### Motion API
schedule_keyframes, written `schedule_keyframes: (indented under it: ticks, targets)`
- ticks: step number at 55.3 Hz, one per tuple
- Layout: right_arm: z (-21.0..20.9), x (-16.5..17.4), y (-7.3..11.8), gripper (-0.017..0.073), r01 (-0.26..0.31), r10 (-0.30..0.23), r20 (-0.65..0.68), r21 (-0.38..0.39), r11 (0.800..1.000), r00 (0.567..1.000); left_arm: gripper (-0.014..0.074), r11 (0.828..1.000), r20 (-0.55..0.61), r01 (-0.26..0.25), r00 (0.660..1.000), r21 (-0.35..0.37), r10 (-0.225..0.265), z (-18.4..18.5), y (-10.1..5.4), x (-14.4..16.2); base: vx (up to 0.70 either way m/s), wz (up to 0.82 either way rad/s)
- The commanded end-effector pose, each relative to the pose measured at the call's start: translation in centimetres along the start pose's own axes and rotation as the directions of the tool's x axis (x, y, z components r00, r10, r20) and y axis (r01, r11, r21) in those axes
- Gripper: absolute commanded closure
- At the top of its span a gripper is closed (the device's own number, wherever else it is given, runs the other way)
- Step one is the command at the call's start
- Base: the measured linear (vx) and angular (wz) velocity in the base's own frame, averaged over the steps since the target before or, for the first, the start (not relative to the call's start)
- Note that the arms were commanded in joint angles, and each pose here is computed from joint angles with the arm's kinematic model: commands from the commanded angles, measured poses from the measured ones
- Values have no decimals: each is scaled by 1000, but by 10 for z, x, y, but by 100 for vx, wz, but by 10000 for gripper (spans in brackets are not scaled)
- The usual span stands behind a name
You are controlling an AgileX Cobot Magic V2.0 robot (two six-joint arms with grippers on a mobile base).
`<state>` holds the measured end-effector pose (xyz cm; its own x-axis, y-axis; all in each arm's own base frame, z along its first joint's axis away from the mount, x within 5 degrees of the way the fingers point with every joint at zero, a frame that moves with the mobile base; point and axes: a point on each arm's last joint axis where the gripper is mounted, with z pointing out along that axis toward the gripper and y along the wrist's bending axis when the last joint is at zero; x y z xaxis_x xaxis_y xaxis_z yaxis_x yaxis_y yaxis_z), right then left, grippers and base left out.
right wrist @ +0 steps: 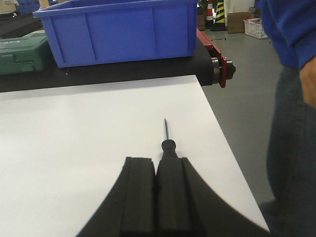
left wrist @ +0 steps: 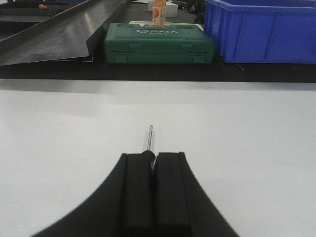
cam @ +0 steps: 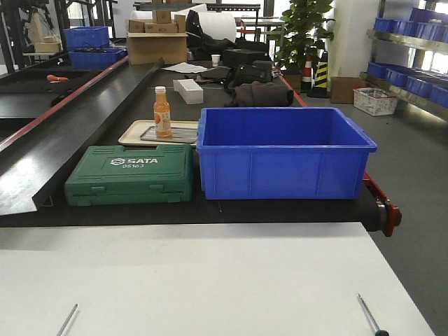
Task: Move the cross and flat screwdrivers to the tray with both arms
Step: 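Lower both grippers over the green-handled screwdrivers on the white table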
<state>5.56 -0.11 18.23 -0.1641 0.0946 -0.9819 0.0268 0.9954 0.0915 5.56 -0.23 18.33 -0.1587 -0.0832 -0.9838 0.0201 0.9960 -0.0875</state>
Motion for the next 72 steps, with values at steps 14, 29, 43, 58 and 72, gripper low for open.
schedule_keyframes:
  ticks: [14, 29, 43, 58, 72]
  targets:
    - [0, -5, 1, 567, 13, -12, 74, -5, 1000, 997, 599, 1000, 120, 4, 993, 4, -4, -3, -1, -17, 0, 0]
    - [0, -5, 1, 567, 13, -12, 74, -5, 1000, 997, 599, 1000, 185, 4, 983, 7, -5, -4, -1, -23, 0, 0]
    - [0, -6, 0, 567, 33, -33, 81, -2, 999, 996, 599, 1000, 280, 3, 960, 11, -6, -6, -2, -32, 0, 0]
    - [-3, -24, 4, 567, 36, -26, 281, -32, 999, 959, 599, 1000, 394, 9, 919, 20, -16, -10, -2, -43, 0, 0]
    - [-14, -61, 8, 565, 46, -16, 457, -53, 998, 890, 575, 1000, 496, 5, 868, 30, -19, -25, -5, -78, 0, 0]
